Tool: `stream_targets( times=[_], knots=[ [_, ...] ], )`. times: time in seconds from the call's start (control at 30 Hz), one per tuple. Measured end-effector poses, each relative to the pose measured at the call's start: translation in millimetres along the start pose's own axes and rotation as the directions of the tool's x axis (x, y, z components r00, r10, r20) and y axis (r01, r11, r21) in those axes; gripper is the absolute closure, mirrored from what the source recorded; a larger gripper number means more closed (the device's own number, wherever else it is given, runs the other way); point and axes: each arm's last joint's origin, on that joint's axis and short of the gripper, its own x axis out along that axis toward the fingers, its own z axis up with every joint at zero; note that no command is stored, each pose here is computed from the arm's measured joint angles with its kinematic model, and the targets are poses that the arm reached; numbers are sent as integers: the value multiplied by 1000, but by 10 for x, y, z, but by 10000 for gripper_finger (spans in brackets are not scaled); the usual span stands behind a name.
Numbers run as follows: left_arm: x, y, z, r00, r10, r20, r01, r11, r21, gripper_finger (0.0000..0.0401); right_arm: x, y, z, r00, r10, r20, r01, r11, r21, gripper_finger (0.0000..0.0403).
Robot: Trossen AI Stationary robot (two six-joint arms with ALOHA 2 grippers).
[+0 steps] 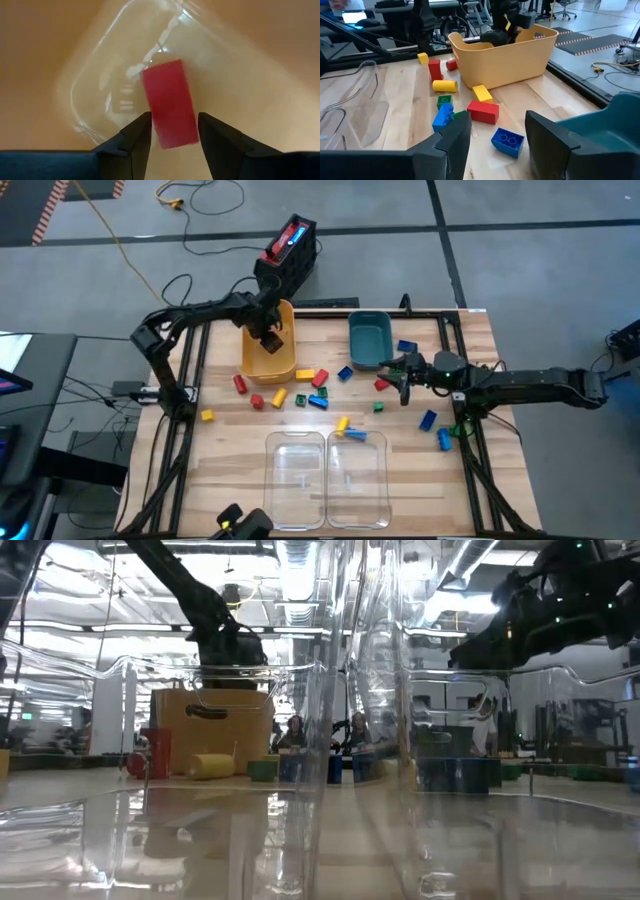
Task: Sort blocks
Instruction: Put the red block into the yellow bin
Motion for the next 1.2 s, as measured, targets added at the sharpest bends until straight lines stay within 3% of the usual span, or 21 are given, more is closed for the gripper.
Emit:
stream_targets(
  times=[0.23,0.43,0.63,0.77,0.93,1.2],
  knots=[
    [-143,-74,-4,1000,13,10,-13,999,50,243,-59,9,214,1000,-1,-15,1,999,-44,195],
    [-747,-203,-93,986,67,154,-82,993,89,216,-95,-9,256,1000,-23,3,23,997,-76,195],
    [-1393,-504,-516,929,99,356,-123,991,46,212,-80,-68,199,998,-62,-28,59,995,-77,195],
    [-1535,-882,-915,893,120,433,-161,985,60,212,-79,-120,130,995,-92,-34,90,994,-65,195],
    [-1607,-1209,-1271,909,18,416,-23,1000,7,212,-82,-164,101,992,-119,-40,117,993,-33,195],
    [-1605,-1506,-1588,970,4,244,23,994,-111,220,-79,-162,94,992,-118,-47,117,993,-11,195]
  ],
)
